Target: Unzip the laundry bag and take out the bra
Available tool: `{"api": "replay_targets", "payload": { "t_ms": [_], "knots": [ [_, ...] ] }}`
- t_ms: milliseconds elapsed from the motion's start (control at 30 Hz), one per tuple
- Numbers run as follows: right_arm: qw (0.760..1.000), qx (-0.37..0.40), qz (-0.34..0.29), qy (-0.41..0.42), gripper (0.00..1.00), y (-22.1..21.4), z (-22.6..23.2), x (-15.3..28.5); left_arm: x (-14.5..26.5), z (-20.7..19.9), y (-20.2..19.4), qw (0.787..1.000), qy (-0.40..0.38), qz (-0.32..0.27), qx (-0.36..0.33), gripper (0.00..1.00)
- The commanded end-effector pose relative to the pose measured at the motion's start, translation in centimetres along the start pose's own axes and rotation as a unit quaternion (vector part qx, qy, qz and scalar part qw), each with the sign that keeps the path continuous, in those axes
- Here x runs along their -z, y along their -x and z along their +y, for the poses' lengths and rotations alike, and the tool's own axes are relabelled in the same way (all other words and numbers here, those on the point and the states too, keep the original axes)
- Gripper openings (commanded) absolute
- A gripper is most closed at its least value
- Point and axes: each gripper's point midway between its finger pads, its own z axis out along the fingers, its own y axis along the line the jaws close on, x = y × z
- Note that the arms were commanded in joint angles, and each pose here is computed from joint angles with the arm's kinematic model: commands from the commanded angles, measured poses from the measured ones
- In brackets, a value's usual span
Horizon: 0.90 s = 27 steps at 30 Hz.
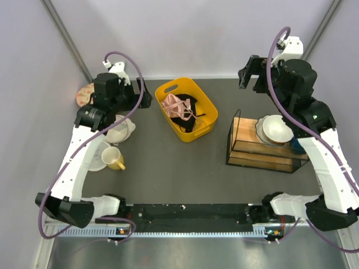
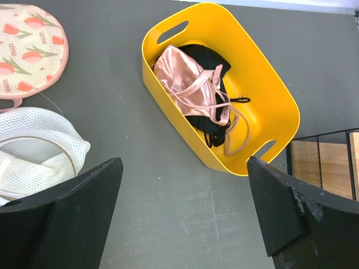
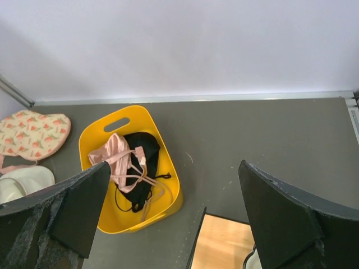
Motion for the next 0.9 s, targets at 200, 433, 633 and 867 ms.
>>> {"api": "replay_targets", "payload": {
  "t_ms": [200, 433, 633, 867],
  "knots": [
    [0.999, -0.004, -0.031, 0.011, 0.99, 0.6, 0.0, 0.9, -0.6, 0.4, 1.7, 1.0, 0.015, -0.015, 0.015, 0.99],
    [0.999, -0.006, -0.007, 0.035, 0.99, -1.1, 1.1, 0.1, -5.3, 6.5, 2.5, 0.987, 0.143, 0.014, 0.066, 0.99],
    [0.997, -0.013, 0.022, 0.072, 0.99, -2.9, 2.6, -0.8, -10.1, 12.8, 1.7, 0.961, 0.238, 0.044, 0.132, 0.99],
    [0.993, -0.009, 0.058, 0.104, 0.99, -5.4, 4.1, -2.6, -15.6, 17.0, 1.3, 0.955, 0.273, 0.065, 0.098, 0.91]
  ]
}}
